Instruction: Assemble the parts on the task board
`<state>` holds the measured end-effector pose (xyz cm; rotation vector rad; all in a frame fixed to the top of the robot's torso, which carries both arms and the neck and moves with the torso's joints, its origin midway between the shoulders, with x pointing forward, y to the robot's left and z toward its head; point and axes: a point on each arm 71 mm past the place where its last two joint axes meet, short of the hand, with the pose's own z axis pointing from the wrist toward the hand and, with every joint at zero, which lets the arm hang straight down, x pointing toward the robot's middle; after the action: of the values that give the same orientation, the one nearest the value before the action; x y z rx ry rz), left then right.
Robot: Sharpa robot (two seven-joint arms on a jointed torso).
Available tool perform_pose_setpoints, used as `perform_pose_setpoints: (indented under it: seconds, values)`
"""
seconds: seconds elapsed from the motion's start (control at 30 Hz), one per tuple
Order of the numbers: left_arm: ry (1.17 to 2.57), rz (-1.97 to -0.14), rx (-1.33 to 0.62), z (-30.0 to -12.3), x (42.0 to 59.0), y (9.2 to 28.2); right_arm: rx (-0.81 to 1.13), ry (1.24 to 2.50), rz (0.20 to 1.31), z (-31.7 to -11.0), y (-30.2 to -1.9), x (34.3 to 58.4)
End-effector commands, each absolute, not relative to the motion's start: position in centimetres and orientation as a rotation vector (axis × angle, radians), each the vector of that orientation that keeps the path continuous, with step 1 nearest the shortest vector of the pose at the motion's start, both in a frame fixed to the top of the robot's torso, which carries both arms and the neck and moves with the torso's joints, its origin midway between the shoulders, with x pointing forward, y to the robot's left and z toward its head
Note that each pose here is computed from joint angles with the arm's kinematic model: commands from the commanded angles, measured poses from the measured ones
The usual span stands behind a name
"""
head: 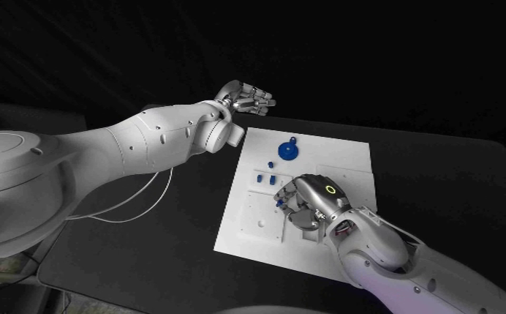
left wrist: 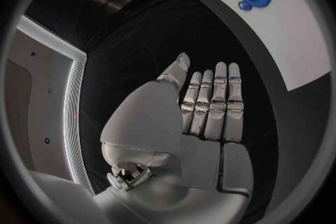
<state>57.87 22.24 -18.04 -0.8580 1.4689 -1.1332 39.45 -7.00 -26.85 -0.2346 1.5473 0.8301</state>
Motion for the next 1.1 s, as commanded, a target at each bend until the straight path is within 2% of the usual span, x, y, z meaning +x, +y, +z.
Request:
perform_pose_setpoints:
  seconds: [0.03,0.73,1.1]
  values:
    - [1.460,-1.145,-0.842,-17.8,57.9,22.0,-0.275,1.562,0.812,-27.1,-6.7,39.2]
    - [1.470,-1.148,-0.844,-17.9,57.9,21.7,-0.306,1.606,0.774,-28.2,-6.3,38.9]
    - [1.472,-1.143,-0.847,-17.9,58.0,21.9,-0.283,1.575,0.752,-28.0,-6.4,39.0]
